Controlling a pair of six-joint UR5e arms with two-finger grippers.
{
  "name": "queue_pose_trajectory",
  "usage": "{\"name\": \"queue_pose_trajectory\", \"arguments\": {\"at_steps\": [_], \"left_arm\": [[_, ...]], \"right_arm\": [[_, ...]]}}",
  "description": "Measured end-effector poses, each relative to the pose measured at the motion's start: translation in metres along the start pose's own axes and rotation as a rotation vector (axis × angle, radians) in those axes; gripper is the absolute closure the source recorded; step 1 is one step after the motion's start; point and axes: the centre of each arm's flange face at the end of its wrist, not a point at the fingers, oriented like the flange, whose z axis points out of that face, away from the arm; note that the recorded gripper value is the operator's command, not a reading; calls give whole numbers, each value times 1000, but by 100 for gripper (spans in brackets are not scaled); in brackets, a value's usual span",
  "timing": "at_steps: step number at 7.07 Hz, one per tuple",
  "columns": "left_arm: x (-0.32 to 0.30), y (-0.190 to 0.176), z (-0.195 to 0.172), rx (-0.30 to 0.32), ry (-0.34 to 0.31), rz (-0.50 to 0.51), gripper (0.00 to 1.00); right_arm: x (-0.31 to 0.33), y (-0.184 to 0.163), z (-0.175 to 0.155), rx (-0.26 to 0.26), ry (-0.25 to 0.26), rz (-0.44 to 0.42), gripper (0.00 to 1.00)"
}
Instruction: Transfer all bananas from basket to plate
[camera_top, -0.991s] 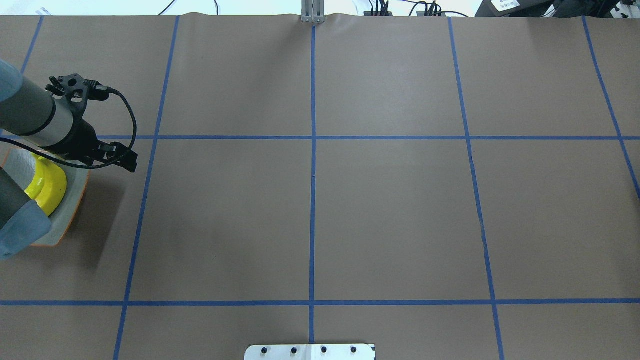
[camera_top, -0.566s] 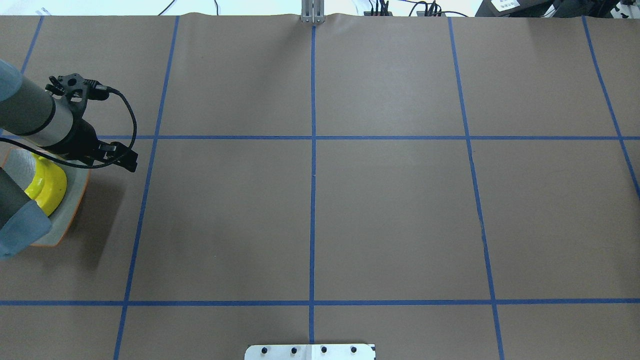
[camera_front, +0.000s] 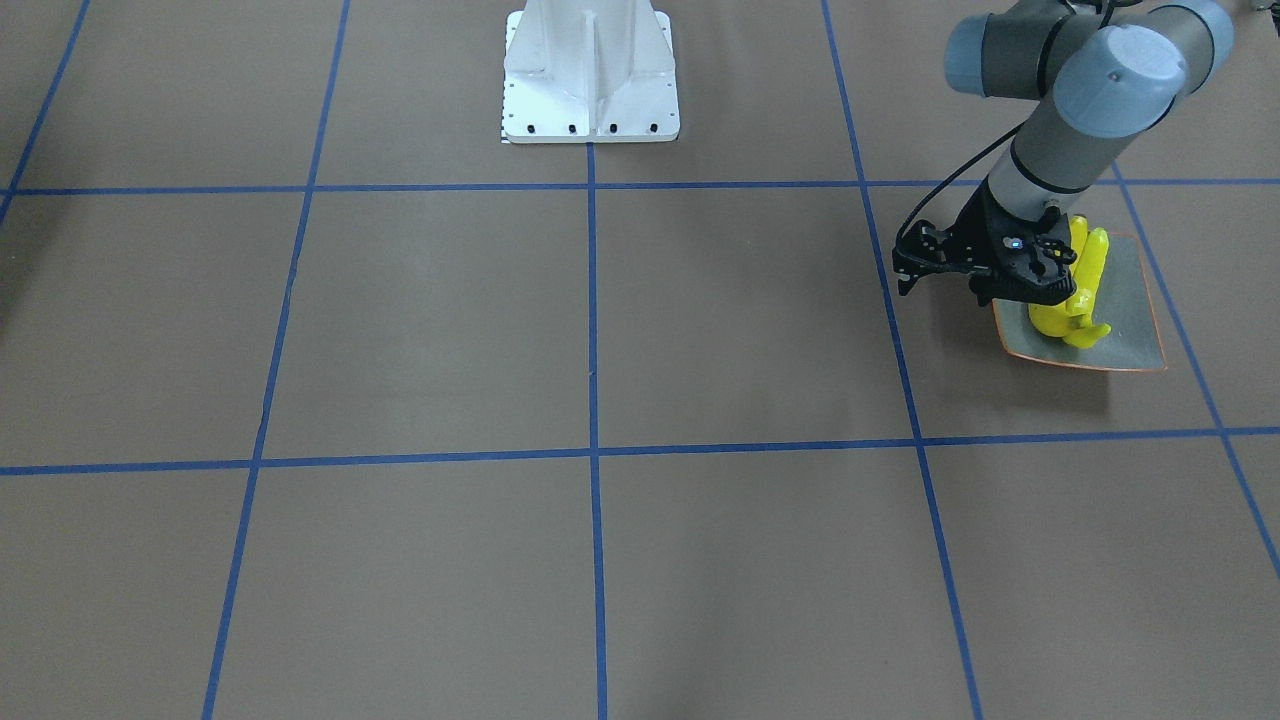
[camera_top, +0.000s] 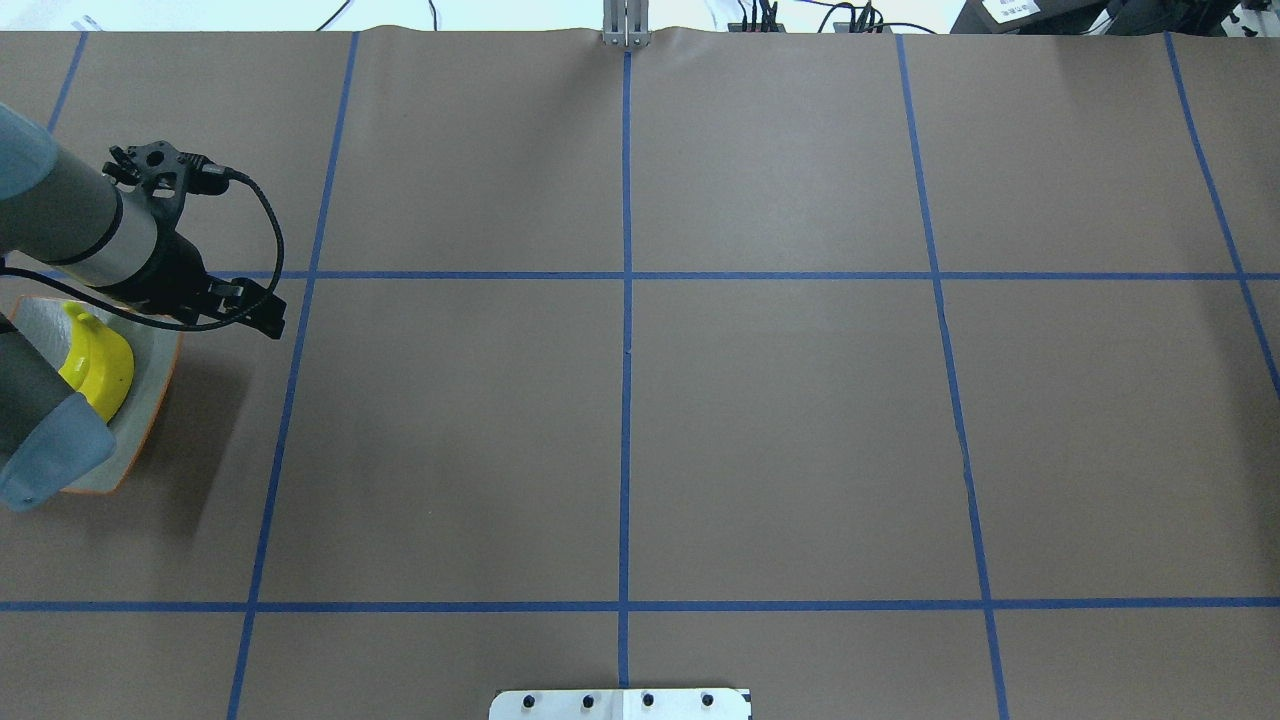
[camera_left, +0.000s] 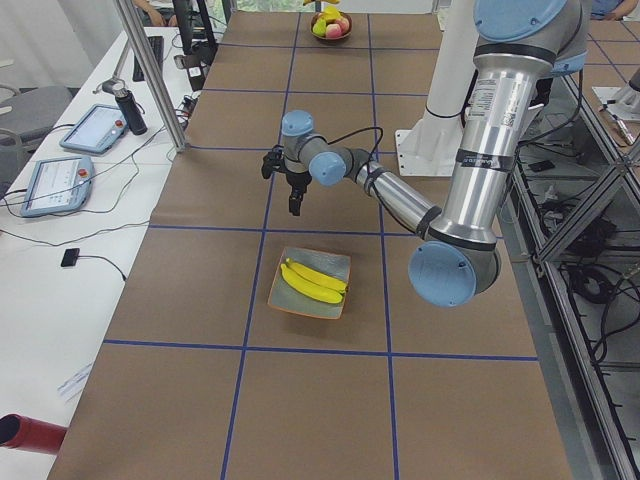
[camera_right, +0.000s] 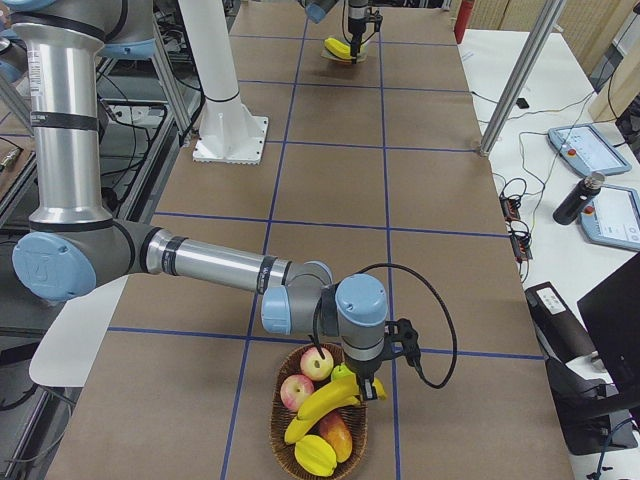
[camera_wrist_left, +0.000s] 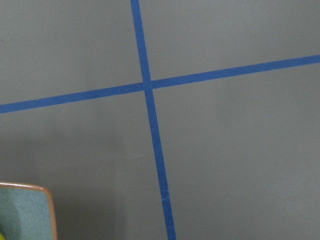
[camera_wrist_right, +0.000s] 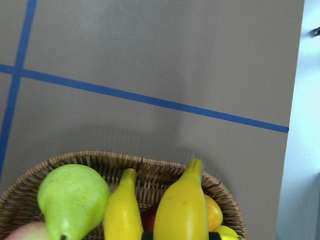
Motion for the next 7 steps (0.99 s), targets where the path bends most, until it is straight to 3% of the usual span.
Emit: {"name": "queue_pose_trajectory", "arguments": {"at_steps": [2, 4, 5, 7], "left_arm": [[13, -13, -1, 9, 11, -6, 0], [36, -38, 1, 21, 27, -29, 0], [53, -54, 0, 29, 38, -49, 0], [94, -83, -10, 57, 74, -83, 0]], "right_arm": [[-36, -37, -26, 57, -202, 123, 100], [-85, -65, -49, 54, -400, 259, 100], [-121, -81, -58, 35, -454, 292, 100], [-208, -134, -78, -11, -506, 333, 100]]}}
